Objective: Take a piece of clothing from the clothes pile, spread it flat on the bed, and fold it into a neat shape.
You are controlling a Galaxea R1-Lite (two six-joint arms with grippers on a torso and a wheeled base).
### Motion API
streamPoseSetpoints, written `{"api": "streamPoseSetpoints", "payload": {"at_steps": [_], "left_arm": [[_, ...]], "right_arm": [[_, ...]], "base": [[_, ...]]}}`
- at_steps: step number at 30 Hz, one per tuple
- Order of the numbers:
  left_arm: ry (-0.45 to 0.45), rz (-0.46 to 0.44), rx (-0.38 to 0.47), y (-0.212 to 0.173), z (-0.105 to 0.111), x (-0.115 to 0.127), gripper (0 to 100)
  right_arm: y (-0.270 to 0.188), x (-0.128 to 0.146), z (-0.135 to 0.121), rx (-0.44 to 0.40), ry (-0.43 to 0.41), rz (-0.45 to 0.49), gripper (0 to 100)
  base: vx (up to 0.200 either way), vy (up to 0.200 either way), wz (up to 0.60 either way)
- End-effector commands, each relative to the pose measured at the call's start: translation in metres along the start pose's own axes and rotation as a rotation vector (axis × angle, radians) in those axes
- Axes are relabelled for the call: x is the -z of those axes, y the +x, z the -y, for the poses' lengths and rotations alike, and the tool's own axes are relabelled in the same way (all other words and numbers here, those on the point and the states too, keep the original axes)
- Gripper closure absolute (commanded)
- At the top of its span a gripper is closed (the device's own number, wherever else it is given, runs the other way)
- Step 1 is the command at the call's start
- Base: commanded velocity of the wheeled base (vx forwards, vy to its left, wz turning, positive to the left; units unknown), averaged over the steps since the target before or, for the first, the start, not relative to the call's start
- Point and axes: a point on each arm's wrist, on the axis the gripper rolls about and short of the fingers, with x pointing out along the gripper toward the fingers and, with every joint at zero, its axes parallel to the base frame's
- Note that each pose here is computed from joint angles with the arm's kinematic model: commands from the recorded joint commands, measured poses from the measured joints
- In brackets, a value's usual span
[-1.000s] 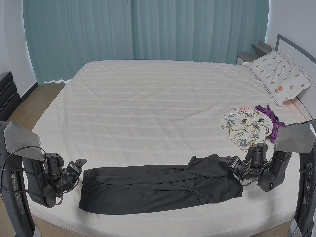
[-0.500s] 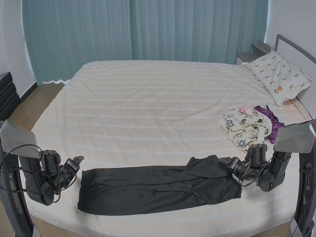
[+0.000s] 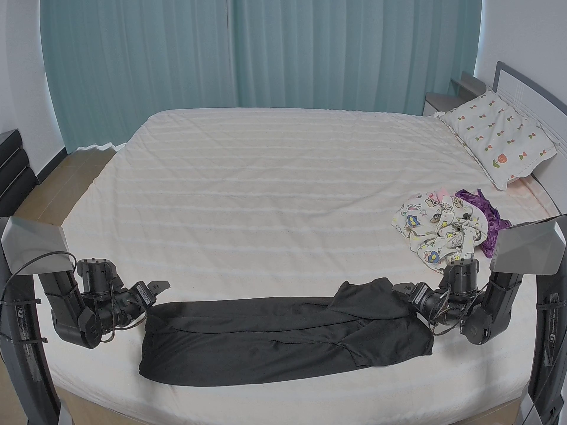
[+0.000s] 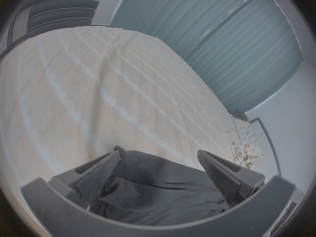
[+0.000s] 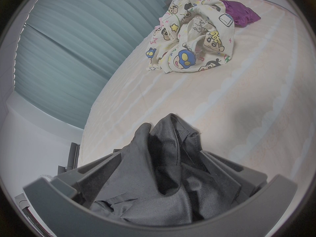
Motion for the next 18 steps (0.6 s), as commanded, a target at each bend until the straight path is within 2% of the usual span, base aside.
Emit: {"api": "streamPoseSetpoints", "payload": {"at_steps": [1,5,18], "left_arm": [[0.076,-0.042,-0.019,0.018,-0.013,0.007,0],[0.133,-0.061,-0.041,0.024,-0.021,0.012,0],[0.155,-0.065,-0.056,0.026,-0.027,0.013,0]], "right_arm": [[0.002,0.002,0.002,0.006,0.0,-0.008,0],[0.002,0.003,0.003,0.009,0.001,-0.011,0],[0.003,0.004,0.003,0.009,0.0,-0.013,0]], "base": [[0.0,0.0,0.0],[0.0,0.0,0.0],[0.0,0.0,0.0]]}}
